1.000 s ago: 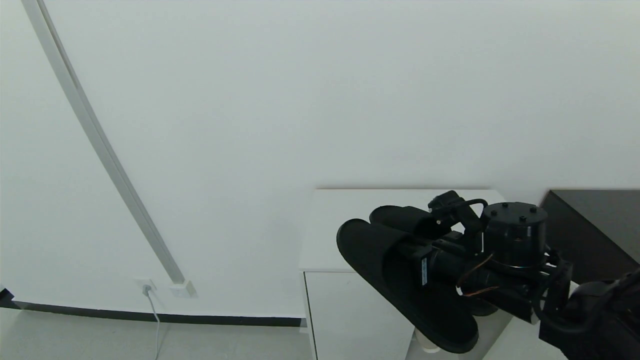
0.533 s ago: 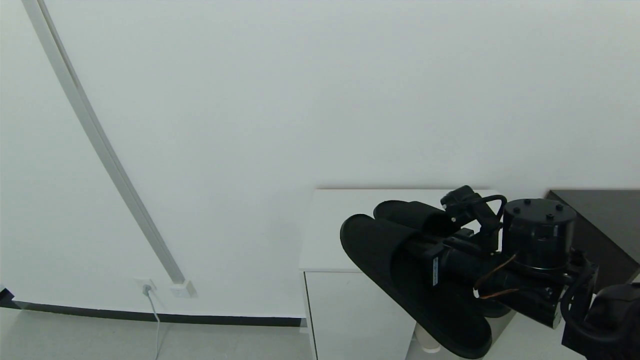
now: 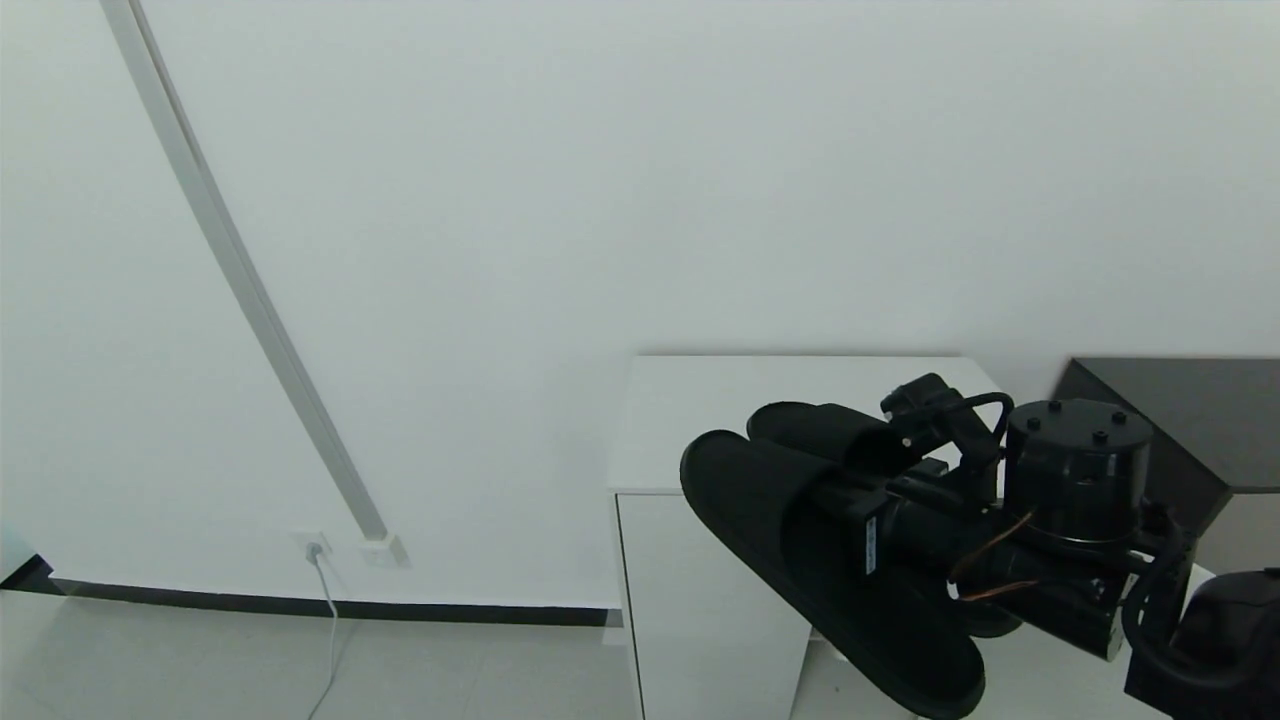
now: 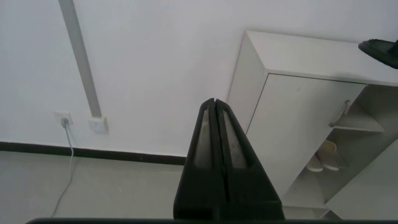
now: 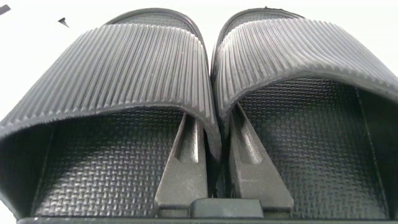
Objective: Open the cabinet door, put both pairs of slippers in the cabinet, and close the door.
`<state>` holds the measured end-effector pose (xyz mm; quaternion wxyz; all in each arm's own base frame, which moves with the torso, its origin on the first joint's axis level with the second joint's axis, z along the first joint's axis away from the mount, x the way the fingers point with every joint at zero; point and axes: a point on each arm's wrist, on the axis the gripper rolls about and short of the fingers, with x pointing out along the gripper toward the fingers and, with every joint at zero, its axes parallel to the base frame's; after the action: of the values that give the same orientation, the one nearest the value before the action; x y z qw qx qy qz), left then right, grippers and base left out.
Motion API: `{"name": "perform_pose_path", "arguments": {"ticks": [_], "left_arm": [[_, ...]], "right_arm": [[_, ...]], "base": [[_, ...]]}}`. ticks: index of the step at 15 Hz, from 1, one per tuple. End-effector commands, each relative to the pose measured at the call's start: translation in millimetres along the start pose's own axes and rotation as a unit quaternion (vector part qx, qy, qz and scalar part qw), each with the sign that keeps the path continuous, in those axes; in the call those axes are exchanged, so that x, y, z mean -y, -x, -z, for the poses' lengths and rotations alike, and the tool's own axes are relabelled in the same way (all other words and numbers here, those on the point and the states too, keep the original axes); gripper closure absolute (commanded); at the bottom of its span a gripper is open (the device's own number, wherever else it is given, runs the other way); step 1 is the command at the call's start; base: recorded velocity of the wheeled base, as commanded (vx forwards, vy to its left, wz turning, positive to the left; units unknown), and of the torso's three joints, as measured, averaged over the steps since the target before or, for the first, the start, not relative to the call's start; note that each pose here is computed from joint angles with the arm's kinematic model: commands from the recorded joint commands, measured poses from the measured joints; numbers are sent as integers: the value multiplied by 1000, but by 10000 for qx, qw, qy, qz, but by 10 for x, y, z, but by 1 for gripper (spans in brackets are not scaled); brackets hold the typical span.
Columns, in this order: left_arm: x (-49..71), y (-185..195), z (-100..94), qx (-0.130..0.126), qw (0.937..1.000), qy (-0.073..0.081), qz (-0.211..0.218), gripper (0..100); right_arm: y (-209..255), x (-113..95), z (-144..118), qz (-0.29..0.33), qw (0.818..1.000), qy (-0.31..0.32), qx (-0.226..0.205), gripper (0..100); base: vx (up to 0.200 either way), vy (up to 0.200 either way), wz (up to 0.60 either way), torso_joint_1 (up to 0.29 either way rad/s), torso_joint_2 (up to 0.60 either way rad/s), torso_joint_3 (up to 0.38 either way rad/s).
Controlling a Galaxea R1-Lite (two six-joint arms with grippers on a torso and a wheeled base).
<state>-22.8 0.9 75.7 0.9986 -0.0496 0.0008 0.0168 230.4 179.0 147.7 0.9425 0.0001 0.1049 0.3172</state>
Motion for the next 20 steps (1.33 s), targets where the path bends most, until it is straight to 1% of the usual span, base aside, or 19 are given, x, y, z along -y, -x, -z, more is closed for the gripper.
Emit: {"name": "perform_pose_path", "arguments": {"ticks": [1, 4, 8, 12, 20], "left_arm": [[0, 0, 0, 1, 10000, 9, -2, 100], [0, 0, 0, 1, 10000, 17, -2, 100], [0, 0, 0, 1, 10000, 17, -2, 100], [0, 0, 0, 1, 10000, 2, -2, 100], [0, 0, 0, 0, 10000, 2, 6, 100]], "right_arm": [[-23, -3, 41, -4, 10000, 3, -80, 100], [-26, -7, 45, -11, 10000, 4, -88, 100], [-56, -15, 128, -15, 9997, 18, -242, 100], [-53, -49, 148, -72, 9996, 33, -284, 100], [-53, -68, 165, -139, 9994, 39, -304, 100]], "base": [[0, 0, 0, 0, 0, 0], [0, 0, 0, 0, 0, 0], [0, 0, 0, 0, 0, 0], [0, 0, 0, 0, 0, 0], [0, -200, 0, 6, 2, 4]]}}
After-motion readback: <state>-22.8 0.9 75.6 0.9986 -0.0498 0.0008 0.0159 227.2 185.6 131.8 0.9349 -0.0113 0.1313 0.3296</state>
